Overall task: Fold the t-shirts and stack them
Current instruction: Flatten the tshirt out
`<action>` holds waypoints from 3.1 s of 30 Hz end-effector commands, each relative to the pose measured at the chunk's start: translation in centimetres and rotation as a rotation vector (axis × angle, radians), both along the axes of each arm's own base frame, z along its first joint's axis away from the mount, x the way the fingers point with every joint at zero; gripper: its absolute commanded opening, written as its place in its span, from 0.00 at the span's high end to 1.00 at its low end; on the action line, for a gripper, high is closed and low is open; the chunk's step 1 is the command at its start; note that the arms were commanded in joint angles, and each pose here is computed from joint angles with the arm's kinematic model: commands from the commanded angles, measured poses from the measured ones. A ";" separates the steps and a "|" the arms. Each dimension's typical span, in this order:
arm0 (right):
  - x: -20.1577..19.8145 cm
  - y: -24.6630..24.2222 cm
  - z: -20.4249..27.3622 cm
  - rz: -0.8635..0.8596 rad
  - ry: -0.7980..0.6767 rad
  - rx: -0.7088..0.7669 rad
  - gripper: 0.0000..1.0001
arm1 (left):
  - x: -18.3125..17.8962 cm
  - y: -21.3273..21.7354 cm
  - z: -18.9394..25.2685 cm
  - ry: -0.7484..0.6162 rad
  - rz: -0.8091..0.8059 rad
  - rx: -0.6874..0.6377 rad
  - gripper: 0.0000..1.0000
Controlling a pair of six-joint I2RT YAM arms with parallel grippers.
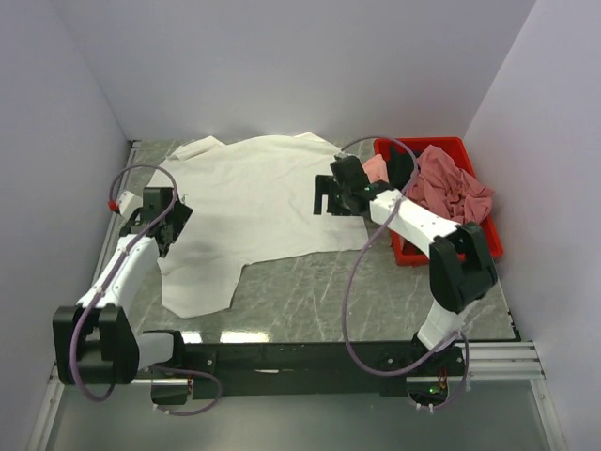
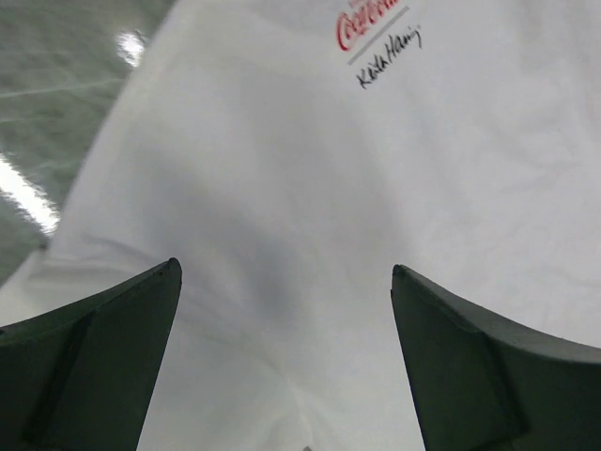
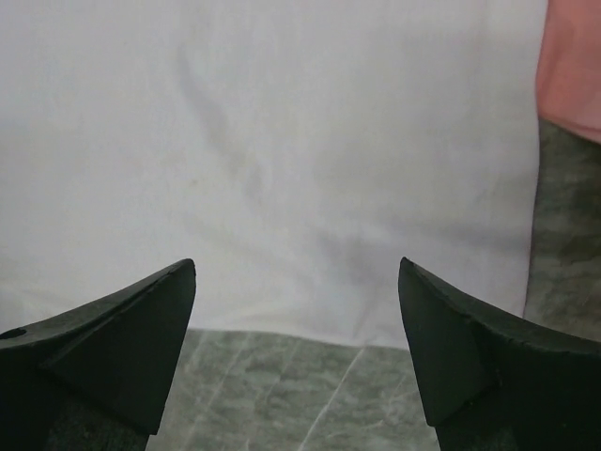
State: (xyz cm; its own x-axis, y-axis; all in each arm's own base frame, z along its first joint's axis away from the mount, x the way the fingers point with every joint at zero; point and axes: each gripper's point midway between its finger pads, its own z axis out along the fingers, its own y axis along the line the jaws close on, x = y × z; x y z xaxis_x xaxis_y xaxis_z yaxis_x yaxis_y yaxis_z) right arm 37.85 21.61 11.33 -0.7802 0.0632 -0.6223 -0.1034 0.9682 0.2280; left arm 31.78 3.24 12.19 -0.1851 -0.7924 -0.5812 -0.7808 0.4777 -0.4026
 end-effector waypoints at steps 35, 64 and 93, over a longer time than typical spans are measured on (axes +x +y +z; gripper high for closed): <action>-22.9 -1.5 -11.2 0.068 0.431 -0.010 0.04 | -9.1 -2.3 -10.9 0.389 -0.036 -0.074 0.00; 10.7 3.0 4.0 -0.002 -0.089 0.033 0.00 | 15.1 -5.6 -1.4 0.105 -0.286 -0.069 0.01; 18.3 -4.4 -7.0 0.105 0.154 0.130 0.03 | 12.8 -5.6 -9.0 0.265 -0.350 -0.062 0.00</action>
